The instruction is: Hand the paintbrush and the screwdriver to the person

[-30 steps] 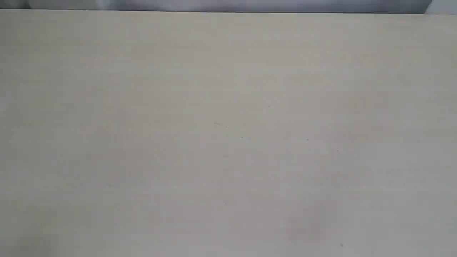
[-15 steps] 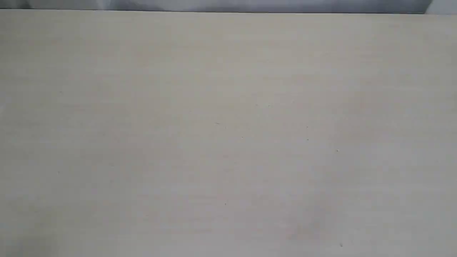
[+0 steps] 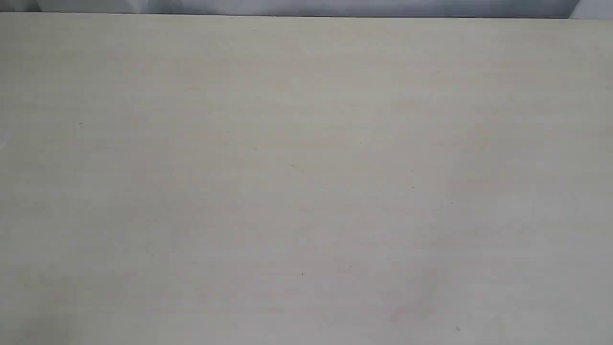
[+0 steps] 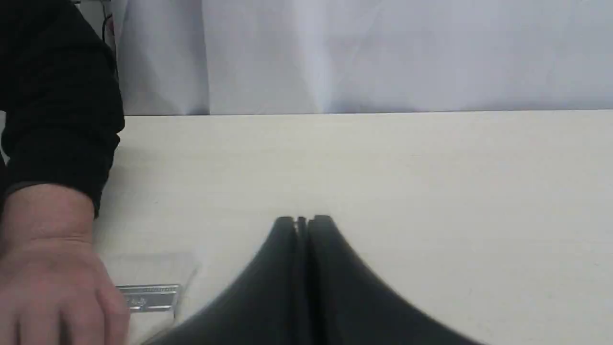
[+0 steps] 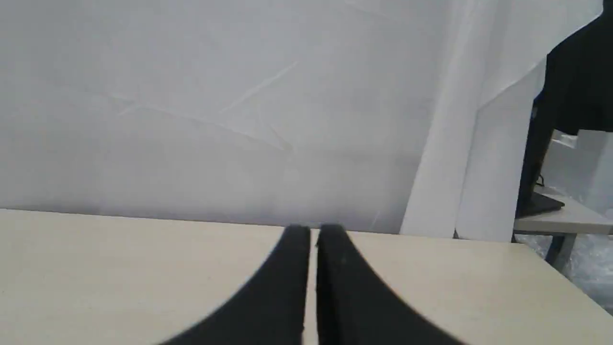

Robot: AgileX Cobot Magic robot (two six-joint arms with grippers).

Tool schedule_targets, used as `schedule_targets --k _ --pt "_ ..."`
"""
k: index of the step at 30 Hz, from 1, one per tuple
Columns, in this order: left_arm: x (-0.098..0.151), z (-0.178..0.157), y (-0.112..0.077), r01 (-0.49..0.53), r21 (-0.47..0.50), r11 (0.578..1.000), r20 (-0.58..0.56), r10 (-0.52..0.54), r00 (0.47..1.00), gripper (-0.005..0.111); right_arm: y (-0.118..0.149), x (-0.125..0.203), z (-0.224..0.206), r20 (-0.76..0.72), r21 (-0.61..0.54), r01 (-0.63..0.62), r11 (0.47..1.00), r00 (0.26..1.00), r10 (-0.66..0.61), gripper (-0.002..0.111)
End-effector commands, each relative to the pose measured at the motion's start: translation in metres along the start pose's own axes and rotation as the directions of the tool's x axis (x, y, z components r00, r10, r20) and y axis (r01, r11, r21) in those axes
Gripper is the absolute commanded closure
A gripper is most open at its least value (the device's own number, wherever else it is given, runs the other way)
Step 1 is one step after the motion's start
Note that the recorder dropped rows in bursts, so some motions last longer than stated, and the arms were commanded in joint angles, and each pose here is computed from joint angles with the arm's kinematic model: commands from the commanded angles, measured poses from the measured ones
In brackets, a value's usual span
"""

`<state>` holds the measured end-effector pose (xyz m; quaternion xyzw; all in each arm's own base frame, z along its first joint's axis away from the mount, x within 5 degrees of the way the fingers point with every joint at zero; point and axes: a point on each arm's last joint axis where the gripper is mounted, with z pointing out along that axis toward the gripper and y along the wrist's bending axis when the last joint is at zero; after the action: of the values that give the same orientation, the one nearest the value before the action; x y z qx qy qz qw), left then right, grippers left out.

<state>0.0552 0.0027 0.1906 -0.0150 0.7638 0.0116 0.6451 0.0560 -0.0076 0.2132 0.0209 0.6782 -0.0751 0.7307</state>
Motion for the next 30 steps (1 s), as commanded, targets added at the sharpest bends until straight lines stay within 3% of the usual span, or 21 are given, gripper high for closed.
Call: schedule_targets --k 1,18,30 --pt "0.000 0.000 -0.001 0.005 0.010 1.000 0.006 -0.005 1.000 0.107 -0.001 0.003 0.000 -0.027 0.013 0.006 1.000 1.000 -0.005 0.104" --pt "0.000 0.000 -0.001 0.003 0.009 1.000 0.008 -0.003 1.000 0.107 0.000 0.006 -0.001 -0.060 0.005 0.008 1.000 0.998 -0.007 0.104" --pt "0.000 0.000 -0.001 0.001 0.009 1.000 0.007 -0.001 1.000 0.107 0.000 0.021 -0.003 -0.220 0.007 -0.010 1.000 0.975 0.011 0.104"
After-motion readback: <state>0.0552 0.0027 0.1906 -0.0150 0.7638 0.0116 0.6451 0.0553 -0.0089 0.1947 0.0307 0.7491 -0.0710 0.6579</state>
